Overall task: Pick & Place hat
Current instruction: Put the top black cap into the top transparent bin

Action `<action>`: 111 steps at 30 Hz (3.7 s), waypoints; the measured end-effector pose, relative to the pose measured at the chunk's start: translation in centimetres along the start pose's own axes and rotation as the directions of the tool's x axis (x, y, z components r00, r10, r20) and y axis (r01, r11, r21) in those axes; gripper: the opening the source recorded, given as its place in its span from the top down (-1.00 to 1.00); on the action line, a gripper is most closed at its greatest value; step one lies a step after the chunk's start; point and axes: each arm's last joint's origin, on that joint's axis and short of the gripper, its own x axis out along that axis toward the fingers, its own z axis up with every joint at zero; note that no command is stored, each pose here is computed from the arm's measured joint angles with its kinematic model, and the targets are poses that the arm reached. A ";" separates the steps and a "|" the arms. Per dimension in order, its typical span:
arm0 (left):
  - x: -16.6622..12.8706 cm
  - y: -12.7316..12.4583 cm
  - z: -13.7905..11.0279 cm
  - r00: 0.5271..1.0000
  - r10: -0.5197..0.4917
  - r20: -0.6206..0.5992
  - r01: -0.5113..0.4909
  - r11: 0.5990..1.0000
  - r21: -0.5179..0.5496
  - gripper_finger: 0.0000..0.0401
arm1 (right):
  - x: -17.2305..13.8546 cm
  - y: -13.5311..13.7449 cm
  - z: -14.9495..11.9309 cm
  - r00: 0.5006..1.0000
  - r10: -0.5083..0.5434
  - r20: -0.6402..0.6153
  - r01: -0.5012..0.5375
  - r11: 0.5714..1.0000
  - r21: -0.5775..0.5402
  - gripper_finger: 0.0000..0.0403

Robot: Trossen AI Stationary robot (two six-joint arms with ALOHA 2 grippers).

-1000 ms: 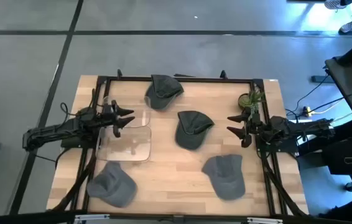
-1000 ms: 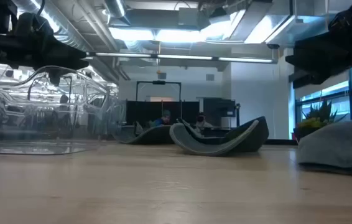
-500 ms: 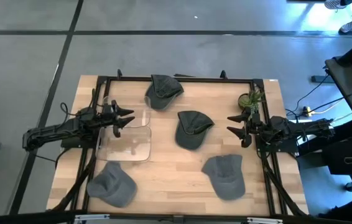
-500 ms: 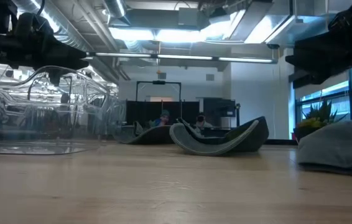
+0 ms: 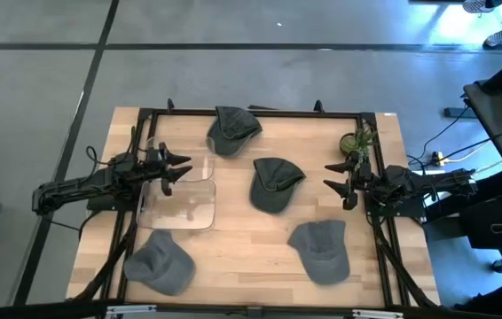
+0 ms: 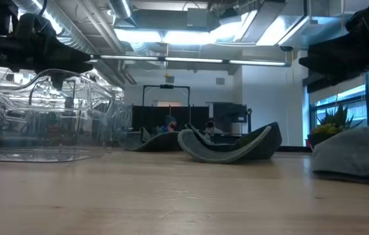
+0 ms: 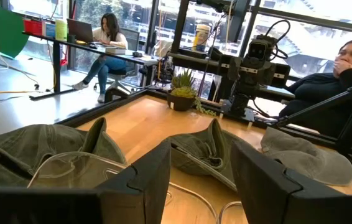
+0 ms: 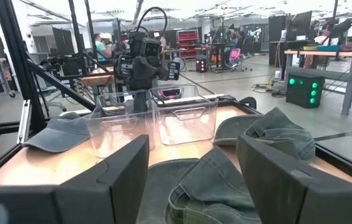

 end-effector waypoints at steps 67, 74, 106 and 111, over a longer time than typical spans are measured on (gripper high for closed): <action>6.0 -0.6 6.2 0.929 0.359 -0.087 -0.330 0.912 0.243 -0.08 | 0.0 -0.2 0.0 0.999 -0.054 0.003 0.054 0.990 -0.131 -0.20; 9.6 -0.6 9.1 0.899 0.423 -0.117 -0.371 0.874 0.312 -0.08 | 0.0 -0.2 0.0 0.999 -0.054 0.003 0.054 0.990 -0.132 -0.20; 30.5 7.5 2.4 0.619 0.450 -0.643 -0.150 0.872 0.466 -0.08 | 0.0 -0.3 0.0 0.997 -0.078 0.004 0.078 0.985 -0.154 -0.20; 30.8 8.4 0.2 0.556 0.513 -0.654 -0.159 0.838 0.523 -0.08 | 0.0 -0.3 0.0 0.997 -0.078 0.004 0.078 0.985 -0.155 -0.20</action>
